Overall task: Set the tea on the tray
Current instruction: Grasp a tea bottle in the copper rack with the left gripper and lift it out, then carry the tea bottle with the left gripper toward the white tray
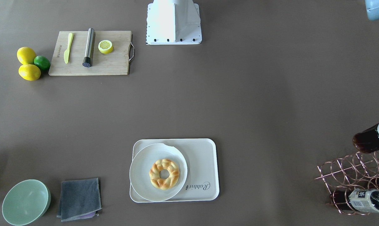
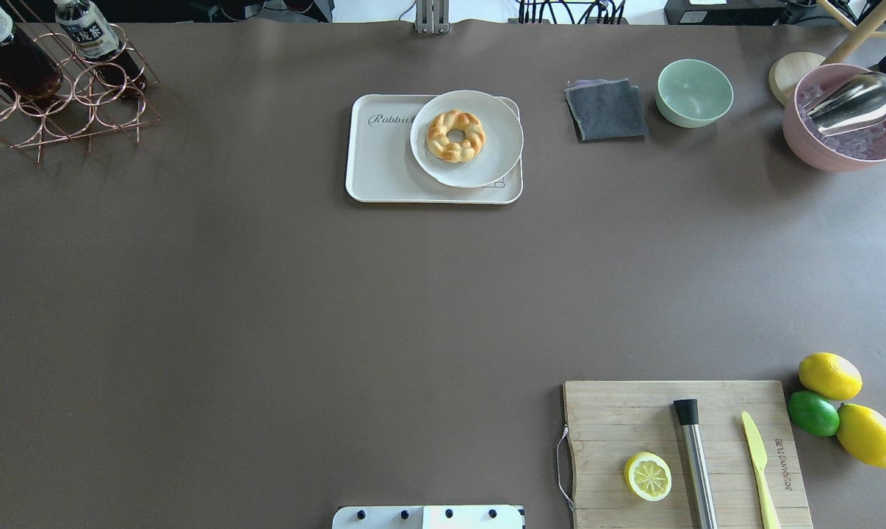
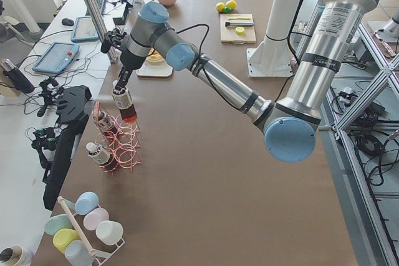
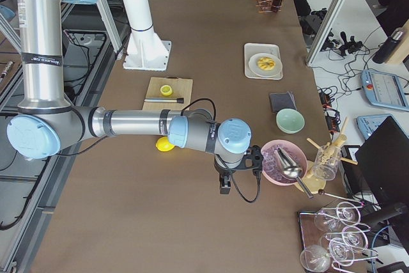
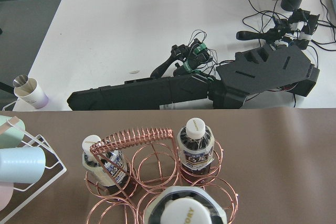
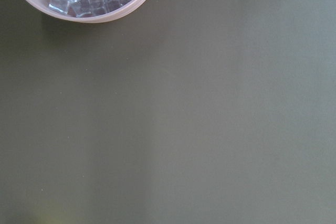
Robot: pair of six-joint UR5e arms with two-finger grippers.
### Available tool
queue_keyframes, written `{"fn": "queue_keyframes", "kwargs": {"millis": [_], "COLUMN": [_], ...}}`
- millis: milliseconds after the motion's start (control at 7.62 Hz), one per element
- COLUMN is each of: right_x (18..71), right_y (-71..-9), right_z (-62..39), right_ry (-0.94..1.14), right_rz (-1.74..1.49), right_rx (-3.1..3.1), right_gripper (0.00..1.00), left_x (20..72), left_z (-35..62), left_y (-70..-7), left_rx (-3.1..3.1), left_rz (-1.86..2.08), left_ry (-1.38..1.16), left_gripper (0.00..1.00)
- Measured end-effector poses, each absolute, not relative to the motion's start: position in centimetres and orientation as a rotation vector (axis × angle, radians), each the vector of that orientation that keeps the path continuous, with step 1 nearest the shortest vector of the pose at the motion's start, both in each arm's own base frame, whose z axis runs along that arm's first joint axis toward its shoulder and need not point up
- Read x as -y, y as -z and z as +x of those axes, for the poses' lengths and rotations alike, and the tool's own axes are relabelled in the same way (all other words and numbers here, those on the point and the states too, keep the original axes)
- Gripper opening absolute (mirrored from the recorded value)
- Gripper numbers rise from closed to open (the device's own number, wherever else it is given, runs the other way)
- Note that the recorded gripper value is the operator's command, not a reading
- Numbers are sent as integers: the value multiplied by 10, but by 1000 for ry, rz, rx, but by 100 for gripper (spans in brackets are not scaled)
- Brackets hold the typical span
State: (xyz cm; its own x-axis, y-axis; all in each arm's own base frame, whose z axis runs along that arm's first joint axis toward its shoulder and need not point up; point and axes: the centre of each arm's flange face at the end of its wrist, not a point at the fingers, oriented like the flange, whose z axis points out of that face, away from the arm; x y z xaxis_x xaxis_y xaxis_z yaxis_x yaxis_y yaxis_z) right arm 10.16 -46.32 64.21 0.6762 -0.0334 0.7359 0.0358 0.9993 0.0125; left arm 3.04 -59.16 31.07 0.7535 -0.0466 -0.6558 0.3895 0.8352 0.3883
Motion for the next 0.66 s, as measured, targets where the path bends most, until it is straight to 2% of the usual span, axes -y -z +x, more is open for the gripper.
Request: {"fn": "queue_keyframes", "kwargs": {"millis": [656], "right_x": [464], "right_y": [-641], "right_z": [104], "right_ry": [35], "right_rz": [2], "right_rx": [827], "right_gripper": [100], "left_x": [571], "left_z": [207], "left_y": [-218], "left_rx": [-709], "left_rz": [519], "left_ry": [235], "left_gripper": [0]}}
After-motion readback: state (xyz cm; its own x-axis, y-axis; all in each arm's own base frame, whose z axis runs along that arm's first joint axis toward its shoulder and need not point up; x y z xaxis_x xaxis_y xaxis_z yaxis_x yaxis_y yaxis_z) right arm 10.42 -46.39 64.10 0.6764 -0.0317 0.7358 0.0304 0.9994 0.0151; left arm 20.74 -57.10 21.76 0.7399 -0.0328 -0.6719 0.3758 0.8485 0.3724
